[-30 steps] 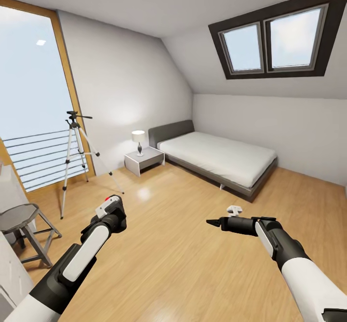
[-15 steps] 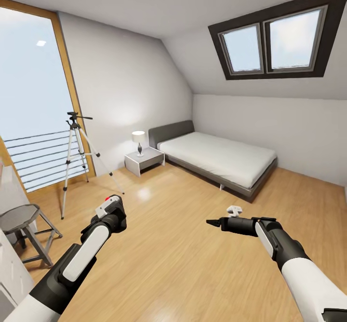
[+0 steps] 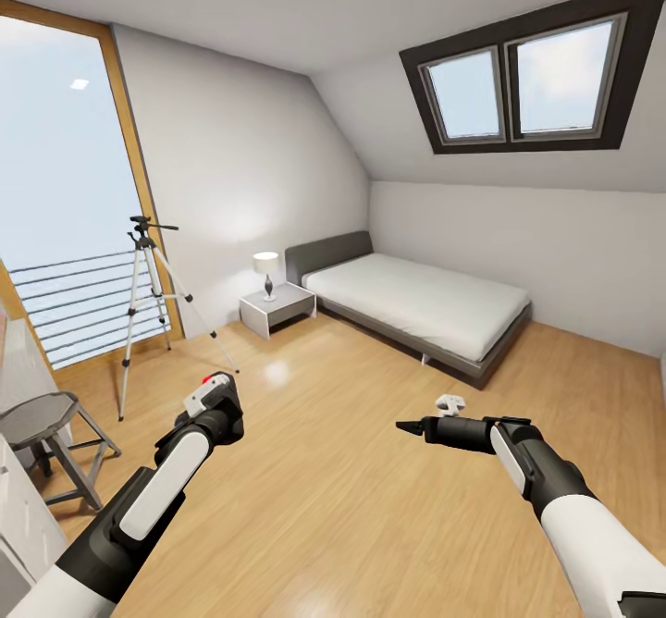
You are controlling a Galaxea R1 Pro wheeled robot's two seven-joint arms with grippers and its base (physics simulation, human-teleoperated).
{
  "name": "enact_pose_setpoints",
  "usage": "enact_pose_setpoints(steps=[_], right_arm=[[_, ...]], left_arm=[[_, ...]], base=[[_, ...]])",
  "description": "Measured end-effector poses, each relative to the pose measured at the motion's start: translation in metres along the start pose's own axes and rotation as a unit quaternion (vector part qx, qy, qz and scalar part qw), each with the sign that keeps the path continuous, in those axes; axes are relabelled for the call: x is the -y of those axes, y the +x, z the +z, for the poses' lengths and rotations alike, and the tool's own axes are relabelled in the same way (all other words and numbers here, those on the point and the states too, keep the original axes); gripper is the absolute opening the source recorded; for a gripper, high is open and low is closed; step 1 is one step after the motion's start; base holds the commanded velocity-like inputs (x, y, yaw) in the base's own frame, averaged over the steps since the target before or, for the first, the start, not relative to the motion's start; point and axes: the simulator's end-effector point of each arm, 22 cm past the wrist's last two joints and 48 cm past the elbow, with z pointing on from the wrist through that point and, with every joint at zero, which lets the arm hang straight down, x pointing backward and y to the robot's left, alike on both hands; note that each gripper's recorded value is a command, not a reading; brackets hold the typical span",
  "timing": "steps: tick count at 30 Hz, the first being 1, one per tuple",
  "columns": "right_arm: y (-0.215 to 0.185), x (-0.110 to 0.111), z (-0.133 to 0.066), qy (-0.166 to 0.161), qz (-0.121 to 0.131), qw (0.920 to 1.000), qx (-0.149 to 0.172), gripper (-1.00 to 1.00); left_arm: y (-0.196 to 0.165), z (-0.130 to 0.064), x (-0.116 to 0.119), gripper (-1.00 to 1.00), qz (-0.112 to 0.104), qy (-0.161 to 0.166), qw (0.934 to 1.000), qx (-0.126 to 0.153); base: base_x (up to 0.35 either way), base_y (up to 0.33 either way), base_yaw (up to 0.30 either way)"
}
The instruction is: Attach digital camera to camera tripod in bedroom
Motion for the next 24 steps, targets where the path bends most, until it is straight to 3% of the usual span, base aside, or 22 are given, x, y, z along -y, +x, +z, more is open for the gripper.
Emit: enact_pose_setpoints(steps=[24], right_arm=[[-0.0007, 0.0005, -0.0019, 0.002, -0.001, 1.0000, 0.000, 1.00]], left_arm=[[-0.0013, -0.0016, 0.0004, -1.00, 0.000, 0.000, 1.0000, 0.001]], base=[[0.000, 0.000, 0.000]])
